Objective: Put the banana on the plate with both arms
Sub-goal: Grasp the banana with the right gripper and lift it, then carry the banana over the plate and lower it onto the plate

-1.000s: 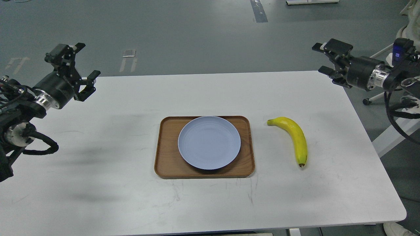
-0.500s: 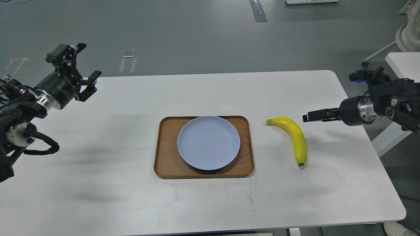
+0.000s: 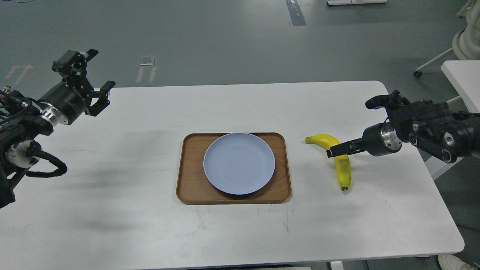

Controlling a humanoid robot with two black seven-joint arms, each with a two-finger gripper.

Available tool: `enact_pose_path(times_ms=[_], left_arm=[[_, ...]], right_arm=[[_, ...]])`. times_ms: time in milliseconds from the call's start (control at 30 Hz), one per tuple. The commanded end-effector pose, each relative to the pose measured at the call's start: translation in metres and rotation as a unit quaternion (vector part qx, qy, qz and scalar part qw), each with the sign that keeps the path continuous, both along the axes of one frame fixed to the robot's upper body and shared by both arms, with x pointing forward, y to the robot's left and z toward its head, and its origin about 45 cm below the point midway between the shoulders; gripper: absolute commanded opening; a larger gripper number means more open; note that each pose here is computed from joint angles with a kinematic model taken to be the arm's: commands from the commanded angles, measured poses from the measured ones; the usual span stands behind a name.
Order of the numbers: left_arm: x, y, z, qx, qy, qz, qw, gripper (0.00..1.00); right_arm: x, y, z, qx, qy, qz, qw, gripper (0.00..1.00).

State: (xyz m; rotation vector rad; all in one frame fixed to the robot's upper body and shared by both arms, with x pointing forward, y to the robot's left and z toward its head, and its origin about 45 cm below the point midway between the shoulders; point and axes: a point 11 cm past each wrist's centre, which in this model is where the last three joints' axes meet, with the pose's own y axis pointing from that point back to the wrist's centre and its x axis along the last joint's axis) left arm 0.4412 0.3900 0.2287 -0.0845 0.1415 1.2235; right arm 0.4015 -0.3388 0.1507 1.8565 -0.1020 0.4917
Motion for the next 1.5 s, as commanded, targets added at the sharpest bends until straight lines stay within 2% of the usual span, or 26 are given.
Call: enact_pose_path(times_ms=[0, 67, 100, 133, 200, 233, 300, 400, 467, 600, 767, 933, 1000, 1267, 1467], left_arm=[[0.0, 0.0, 0.0, 0.0, 0.0, 0.0, 1.0, 0.98], [0.0, -0.001, 0.0, 0.0, 0.0, 0.0, 1.0, 0.98], [0.0, -0.001, 0.0, 0.0, 0.0, -0.001, 1.0, 0.98], [0.0, -0.001, -0.001, 0.001, 0.001, -0.001, 1.0, 0.98], [0.0, -0.001, -0.001, 0.001, 0.001, -0.001, 1.0, 0.98], [-0.001, 0.0, -0.001, 0.001, 0.001, 0.0, 1.0, 0.98], [-0.001, 0.0, -0.001, 0.001, 0.001, 0.0, 1.0, 0.98], [-0.001, 0.0, -0.001, 0.001, 0.001, 0.0, 1.0, 0.98], [-0.001, 0.0, -0.001, 0.001, 0.001, 0.0, 1.0, 0.98], [0.0, -0.001, -0.001, 0.001, 0.001, -0.001, 1.0, 0.98], [0.001, -0.001, 0.001, 0.0, -0.001, -0.002, 1.0, 0.98], [0.001, -0.004, 0.003, -0.003, -0.003, -0.005, 1.0, 0.98], [0.002, -0.004, 0.003, -0.003, -0.004, -0.005, 1.0, 0.98], [0.004, -0.005, 0.007, -0.004, -0.008, -0.006, 1.0, 0.98], [0.003, -0.007, 0.008, -0.005, -0.009, -0.009, 1.0, 0.98]], right_arm=[[-0.001, -0.002, -0.002, -0.004, 0.002, 0.0, 1.0, 0.9], [-0.004, -0.003, -0.005, -0.012, 0.008, 0.004, 1.0, 0.74], [-0.004, -0.003, -0.006, -0.013, 0.009, 0.005, 1.0, 0.69], [-0.005, -0.002, -0.008, -0.015, 0.011, 0.007, 1.0, 0.59], [-0.005, -0.002, -0.008, -0.015, 0.011, 0.007, 1.0, 0.45], [-0.005, -0.002, -0.008, -0.015, 0.012, 0.007, 1.0, 0.3], [-0.007, -0.002, -0.01, -0.015, 0.014, 0.007, 1.0, 0.21], [-0.007, -0.002, -0.01, -0.015, 0.014, 0.007, 1.0, 0.18], [-0.007, -0.004, -0.009, -0.014, 0.014, 0.005, 1.0, 0.11], [-0.001, -0.015, 0.006, -0.017, -0.001, -0.004, 1.0, 0.1], [0.019, -0.015, 0.053, -0.009, -0.043, 0.001, 0.999, 0.1], [0.034, 0.014, 0.086, 0.009, -0.071, 0.032, 0.997, 0.1], [0.041, 0.042, 0.094, 0.017, -0.078, 0.06, 0.995, 0.11], [0.048, 0.129, 0.082, 0.041, -0.072, 0.126, 0.989, 0.12], [0.035, 0.182, 0.056, 0.044, -0.041, 0.164, 0.985, 0.13]])
